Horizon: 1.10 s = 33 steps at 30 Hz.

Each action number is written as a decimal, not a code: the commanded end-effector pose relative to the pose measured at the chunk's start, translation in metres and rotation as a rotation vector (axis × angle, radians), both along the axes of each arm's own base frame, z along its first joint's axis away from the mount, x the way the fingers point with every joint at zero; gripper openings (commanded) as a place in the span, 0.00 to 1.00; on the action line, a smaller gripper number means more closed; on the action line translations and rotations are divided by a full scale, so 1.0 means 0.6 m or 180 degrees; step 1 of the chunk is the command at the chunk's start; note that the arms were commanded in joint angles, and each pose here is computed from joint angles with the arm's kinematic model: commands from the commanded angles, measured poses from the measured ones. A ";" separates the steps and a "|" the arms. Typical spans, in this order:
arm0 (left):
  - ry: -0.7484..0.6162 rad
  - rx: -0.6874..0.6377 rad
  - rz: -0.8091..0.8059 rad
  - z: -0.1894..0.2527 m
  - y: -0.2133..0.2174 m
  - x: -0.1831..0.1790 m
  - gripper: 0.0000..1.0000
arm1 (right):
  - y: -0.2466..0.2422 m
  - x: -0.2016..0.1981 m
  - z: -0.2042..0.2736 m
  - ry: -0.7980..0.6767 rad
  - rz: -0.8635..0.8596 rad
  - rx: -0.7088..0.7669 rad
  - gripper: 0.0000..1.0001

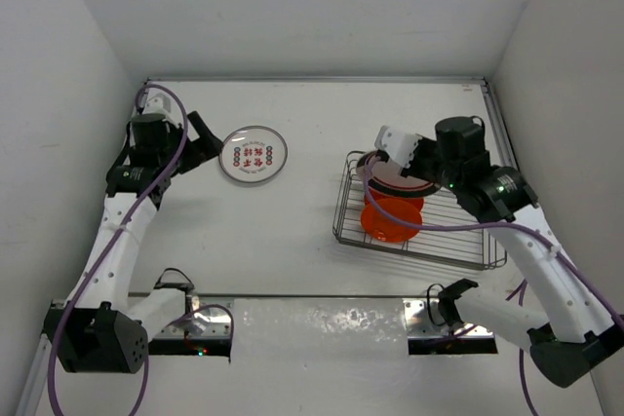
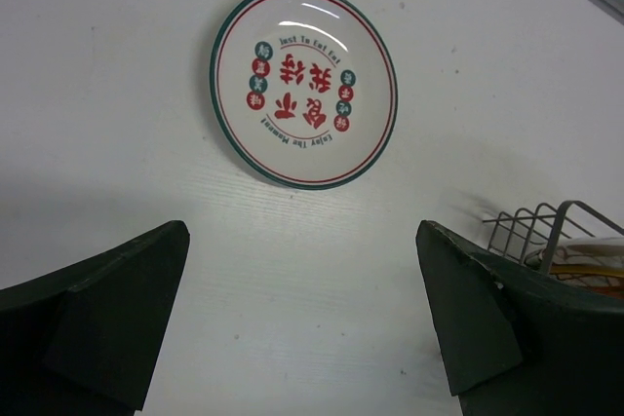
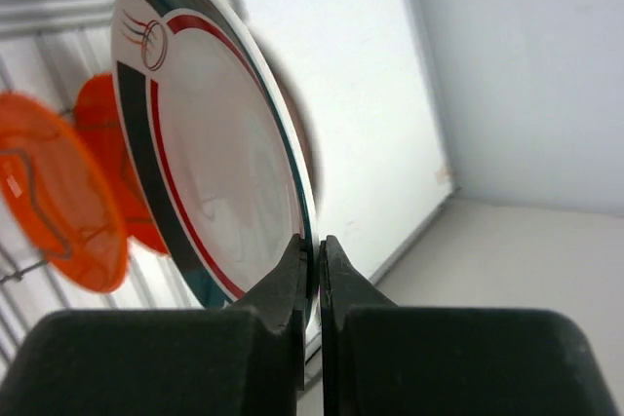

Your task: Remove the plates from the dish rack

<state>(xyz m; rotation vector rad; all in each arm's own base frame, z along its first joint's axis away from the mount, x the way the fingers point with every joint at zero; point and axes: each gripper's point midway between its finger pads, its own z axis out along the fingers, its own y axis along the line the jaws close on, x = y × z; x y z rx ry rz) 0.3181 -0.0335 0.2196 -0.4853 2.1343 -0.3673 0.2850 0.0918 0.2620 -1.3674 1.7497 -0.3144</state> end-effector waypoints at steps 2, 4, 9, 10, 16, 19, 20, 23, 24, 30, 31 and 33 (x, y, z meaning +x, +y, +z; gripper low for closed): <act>-0.0425 -0.0055 -0.0268 0.083 -0.022 0.002 1.00 | 0.011 -0.001 0.161 -0.0696 0.0087 0.0418 0.00; -0.0658 -0.0168 -0.0575 0.114 -0.050 0.002 1.00 | 0.023 -0.011 0.190 -0.0743 0.0145 0.0660 0.00; -0.1656 -0.0732 -0.2127 0.229 -0.180 -0.046 1.00 | 0.100 -0.014 0.266 -0.0635 0.0242 0.2007 0.00; -0.1729 -0.0871 -0.2256 0.236 -0.195 -0.057 1.00 | 0.119 -0.010 0.278 -0.0418 0.0071 0.2543 0.00; -0.2200 -0.0919 -0.2593 0.295 -0.246 -0.079 1.00 | 0.211 0.034 0.217 0.0718 -0.0420 0.4050 0.00; -0.1904 -0.0876 -0.2373 0.268 -0.243 -0.041 1.00 | 0.241 0.028 0.218 0.0985 -0.0226 0.4512 0.00; -0.1824 -0.0850 -0.2328 0.260 -0.241 -0.032 1.00 | 0.248 0.028 0.223 0.1030 -0.0155 0.4619 0.00; -0.1424 -0.0914 -0.2338 0.207 -0.248 -0.011 0.98 | 0.264 0.030 0.236 0.1133 -0.0006 0.4895 0.00; -0.1368 -0.0927 -0.2324 0.200 -0.248 -0.008 0.96 | 0.268 0.033 0.247 0.1135 0.0063 0.5003 0.00; -0.1137 -0.0800 -0.2016 0.164 -0.233 0.017 0.92 | 0.276 0.044 0.232 0.1200 0.0023 0.4991 0.00; -0.1142 -0.0786 -0.2006 0.165 -0.232 0.017 0.92 | 0.278 0.045 0.228 0.1214 0.0017 0.4989 0.00; -0.1210 -0.0829 -0.2056 0.177 -0.236 0.014 0.87 | 0.280 0.046 0.220 0.1263 0.0016 0.4998 0.00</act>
